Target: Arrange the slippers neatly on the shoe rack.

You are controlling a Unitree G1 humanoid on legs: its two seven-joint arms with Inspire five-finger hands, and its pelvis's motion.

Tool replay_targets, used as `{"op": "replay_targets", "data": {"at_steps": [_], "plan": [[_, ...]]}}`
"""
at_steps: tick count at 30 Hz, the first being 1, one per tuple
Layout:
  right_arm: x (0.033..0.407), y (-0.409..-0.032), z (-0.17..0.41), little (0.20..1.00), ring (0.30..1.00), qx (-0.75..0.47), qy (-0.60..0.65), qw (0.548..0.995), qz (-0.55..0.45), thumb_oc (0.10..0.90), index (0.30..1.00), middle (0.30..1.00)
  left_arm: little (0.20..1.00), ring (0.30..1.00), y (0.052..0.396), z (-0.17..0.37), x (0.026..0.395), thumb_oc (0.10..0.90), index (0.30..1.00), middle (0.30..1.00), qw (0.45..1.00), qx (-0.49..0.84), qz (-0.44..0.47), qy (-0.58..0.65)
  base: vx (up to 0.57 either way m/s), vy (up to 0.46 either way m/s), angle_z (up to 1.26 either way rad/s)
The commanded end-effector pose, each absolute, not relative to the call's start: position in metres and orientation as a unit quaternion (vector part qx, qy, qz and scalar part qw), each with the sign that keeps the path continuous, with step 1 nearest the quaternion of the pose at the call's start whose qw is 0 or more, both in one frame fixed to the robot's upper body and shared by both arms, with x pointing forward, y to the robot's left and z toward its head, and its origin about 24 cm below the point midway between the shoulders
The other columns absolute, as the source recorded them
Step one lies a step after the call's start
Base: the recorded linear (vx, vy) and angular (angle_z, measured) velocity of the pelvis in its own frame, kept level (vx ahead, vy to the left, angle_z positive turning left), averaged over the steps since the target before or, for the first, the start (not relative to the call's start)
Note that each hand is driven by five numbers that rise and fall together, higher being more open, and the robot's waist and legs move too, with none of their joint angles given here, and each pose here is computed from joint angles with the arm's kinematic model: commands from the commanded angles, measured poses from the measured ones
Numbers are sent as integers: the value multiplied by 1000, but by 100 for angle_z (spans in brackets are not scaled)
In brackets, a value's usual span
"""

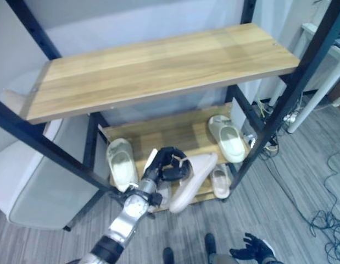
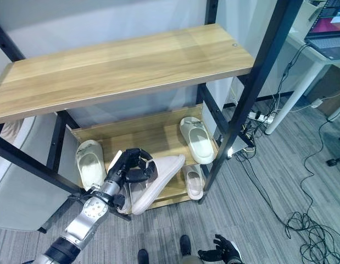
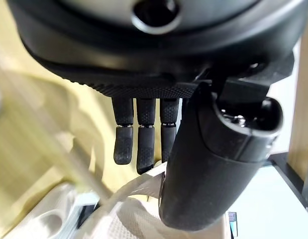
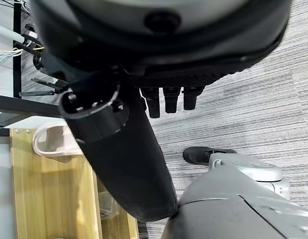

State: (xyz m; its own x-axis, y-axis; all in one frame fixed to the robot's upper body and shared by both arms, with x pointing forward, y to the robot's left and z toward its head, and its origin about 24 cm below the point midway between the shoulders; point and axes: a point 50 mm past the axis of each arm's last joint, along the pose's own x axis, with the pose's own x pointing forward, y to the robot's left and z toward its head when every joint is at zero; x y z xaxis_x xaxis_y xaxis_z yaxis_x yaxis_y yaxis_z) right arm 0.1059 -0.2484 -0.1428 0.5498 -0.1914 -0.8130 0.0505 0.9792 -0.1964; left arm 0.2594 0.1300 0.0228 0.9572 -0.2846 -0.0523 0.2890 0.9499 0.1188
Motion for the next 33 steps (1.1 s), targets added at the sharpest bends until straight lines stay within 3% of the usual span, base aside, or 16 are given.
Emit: {"op": "replay_targets", "data": {"at_steps": [1,13,17,24,33], "plan": [[108,-251,-142,900,900,-67,463,881,-76,800,900,900,300,300,100,78,272,400,300,300,970,-6,-212,-117,-43,-40,8],[131,-257,-134,900,900,-84,444,889,-75,800,900,900,300,300,67,31,257,400,300,300,956,39,-290,-17,-50,-22,5],[169,-256,-116,900,900,-78,380,918,-86,800,900,900,300,300,60,52,279,400,300,300,955,85,-277,-65,-235,-28,2],[195,-259,-96,900,900,-76,318,939,-104,800,900,900,300,300,61,97,306,400,300,300,950,121,-240,-156,-160,-15,10],[239,-262,-51,900,900,-63,187,971,-136,800,900,900,300,300,89,199,325,400,300,300,904,195,-121,-361,-115,47,-15]]}}
